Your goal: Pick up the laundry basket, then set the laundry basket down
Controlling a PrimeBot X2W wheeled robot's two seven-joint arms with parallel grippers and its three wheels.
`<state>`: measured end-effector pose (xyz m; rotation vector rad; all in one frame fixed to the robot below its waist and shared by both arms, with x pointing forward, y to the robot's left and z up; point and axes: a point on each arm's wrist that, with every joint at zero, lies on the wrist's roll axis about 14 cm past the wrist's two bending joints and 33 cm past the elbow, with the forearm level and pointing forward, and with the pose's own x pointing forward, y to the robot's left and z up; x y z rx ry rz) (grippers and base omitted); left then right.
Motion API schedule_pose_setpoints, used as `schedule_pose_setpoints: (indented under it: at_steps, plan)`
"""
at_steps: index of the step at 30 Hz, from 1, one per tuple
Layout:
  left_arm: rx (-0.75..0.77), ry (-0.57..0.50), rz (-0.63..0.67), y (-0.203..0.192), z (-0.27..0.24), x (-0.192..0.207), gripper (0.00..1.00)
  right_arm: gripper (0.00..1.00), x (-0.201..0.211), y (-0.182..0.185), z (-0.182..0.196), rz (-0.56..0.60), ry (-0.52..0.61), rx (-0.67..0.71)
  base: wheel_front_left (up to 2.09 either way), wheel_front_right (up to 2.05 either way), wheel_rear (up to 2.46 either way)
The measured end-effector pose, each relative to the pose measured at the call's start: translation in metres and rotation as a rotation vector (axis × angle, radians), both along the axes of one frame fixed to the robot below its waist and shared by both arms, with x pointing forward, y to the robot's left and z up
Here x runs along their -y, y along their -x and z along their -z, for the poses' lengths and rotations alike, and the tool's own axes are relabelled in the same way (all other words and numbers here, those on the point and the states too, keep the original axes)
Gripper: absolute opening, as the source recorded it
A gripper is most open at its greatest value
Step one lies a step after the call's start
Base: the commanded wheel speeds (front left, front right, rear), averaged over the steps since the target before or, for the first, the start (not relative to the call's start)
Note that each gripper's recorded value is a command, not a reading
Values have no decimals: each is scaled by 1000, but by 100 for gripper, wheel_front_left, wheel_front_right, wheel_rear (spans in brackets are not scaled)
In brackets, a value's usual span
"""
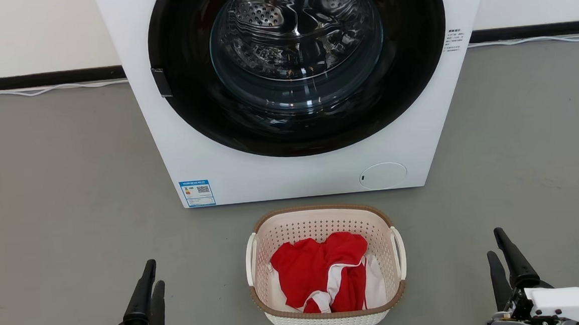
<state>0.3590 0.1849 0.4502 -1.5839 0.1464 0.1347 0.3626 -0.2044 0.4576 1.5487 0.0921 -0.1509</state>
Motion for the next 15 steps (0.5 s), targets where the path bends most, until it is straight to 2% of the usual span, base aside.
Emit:
schedule_pose_setpoints:
  at_steps: [15]
  plan:
    - [-11, -137, 2, 1, 1, -3, 100, 100, 1, -3, -8, -26, 245, 8, 0, 0, 0]
